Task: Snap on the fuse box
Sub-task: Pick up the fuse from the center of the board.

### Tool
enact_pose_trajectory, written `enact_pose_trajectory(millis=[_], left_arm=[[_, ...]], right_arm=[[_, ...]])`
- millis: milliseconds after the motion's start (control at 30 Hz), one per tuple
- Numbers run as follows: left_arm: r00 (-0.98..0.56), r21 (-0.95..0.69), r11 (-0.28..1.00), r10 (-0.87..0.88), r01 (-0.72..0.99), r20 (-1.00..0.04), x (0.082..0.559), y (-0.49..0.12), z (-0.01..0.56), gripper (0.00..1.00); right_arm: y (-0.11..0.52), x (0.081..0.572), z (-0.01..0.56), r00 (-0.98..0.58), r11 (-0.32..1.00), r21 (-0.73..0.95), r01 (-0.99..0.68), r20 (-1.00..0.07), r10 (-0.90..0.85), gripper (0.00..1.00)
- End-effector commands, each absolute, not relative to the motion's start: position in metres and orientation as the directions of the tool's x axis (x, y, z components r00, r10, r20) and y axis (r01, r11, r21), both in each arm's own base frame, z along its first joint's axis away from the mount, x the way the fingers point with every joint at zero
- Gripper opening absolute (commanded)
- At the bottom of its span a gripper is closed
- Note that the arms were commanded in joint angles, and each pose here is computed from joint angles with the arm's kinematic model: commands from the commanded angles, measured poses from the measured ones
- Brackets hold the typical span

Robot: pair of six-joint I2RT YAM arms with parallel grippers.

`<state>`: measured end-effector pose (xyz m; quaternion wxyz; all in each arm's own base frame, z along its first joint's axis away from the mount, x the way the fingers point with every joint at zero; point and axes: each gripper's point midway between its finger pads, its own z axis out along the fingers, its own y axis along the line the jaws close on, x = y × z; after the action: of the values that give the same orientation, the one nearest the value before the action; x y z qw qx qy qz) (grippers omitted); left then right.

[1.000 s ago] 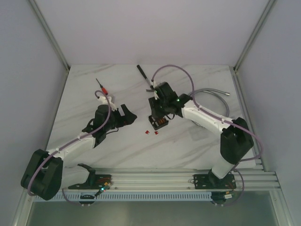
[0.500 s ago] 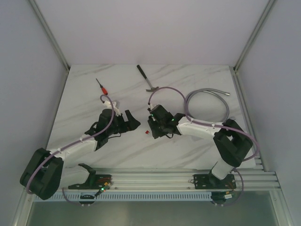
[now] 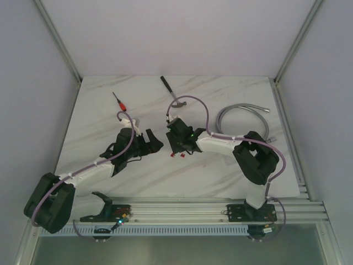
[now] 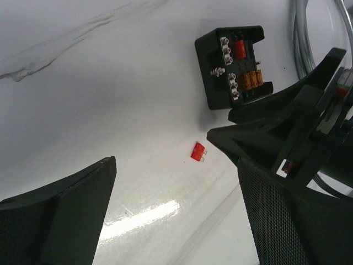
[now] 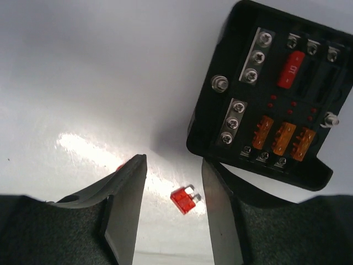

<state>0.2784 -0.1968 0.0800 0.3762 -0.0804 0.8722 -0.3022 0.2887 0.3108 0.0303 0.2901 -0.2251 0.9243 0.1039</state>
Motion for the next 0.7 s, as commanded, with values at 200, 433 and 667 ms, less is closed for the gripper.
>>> enact_pose_trajectory(millis=[200, 433, 667], left_arm=[[-0.696, -0.546, 0.834, -0.347, 0.077, -0.629, 0.281, -0.190, 0.078, 1.00], [-0.653, -0.521, 0.853, -0.374, 0.037, -0.659, 0.284, -0.176, 0.084, 1.00], [-0.639, -0.520, 0.854, -0.388, 0.021, -0.664, 0.284, -0.170, 0.085, 1.00]], right_arm=[[0.316, 0.300, 0.057, -0.672, 0.816, 0.061, -0.574, -0.604, -0.428, 0.55], [0.302, 0.302, 0.092, -0.606, 0.777, 0.057, -0.627, -0.662, -0.441, 0.66], [0.285, 0.302, 0.069, -0.696, 0.871, 0.023, -0.491, -0.612, -0.377, 0.54]])
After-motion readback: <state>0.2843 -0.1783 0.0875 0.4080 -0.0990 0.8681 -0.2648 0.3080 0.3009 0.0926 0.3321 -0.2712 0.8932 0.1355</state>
